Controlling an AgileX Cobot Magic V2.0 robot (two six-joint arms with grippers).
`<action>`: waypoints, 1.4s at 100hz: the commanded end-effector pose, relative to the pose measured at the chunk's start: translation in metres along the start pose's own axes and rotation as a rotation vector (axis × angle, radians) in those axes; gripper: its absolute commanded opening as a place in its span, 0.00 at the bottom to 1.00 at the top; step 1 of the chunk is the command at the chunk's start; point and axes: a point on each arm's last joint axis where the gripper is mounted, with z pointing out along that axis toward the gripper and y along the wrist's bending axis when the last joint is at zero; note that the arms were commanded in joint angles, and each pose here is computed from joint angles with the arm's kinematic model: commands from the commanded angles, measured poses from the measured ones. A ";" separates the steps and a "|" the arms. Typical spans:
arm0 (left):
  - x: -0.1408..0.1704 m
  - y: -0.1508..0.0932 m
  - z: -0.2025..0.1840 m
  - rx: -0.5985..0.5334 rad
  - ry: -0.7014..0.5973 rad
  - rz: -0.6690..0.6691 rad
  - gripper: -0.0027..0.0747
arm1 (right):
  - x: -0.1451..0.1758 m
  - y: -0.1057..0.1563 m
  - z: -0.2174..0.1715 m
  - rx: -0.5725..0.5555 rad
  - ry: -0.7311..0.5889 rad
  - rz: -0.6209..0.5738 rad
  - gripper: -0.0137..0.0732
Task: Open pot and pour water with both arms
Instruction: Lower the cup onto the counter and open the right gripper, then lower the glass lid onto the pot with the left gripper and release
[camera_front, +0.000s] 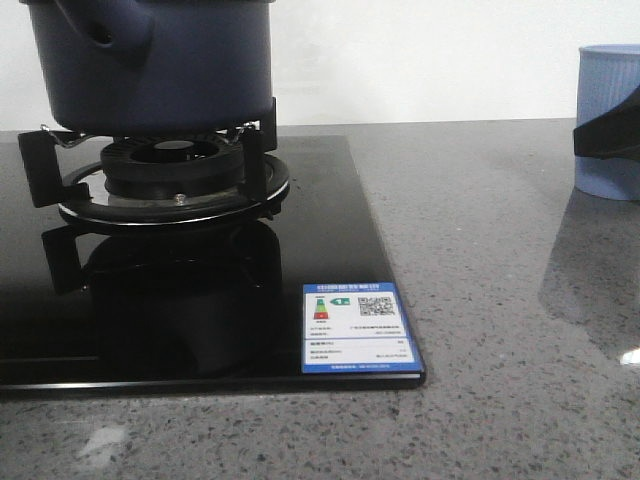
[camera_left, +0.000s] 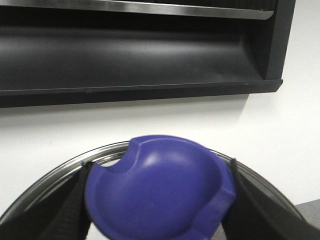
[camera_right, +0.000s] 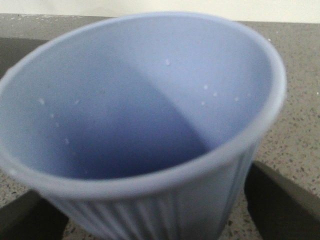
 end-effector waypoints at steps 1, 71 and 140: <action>-0.032 0.005 -0.010 -0.047 -0.172 -0.001 0.47 | -0.022 0.003 -0.007 -0.018 -0.095 0.003 0.91; -0.021 -0.005 0.002 -0.003 -0.126 -0.009 0.47 | -0.005 0.063 -0.099 0.106 -0.081 -0.024 0.91; 0.061 -0.039 0.066 0.081 0.116 0.009 0.47 | -0.004 0.095 -0.137 0.104 -0.249 -0.106 0.91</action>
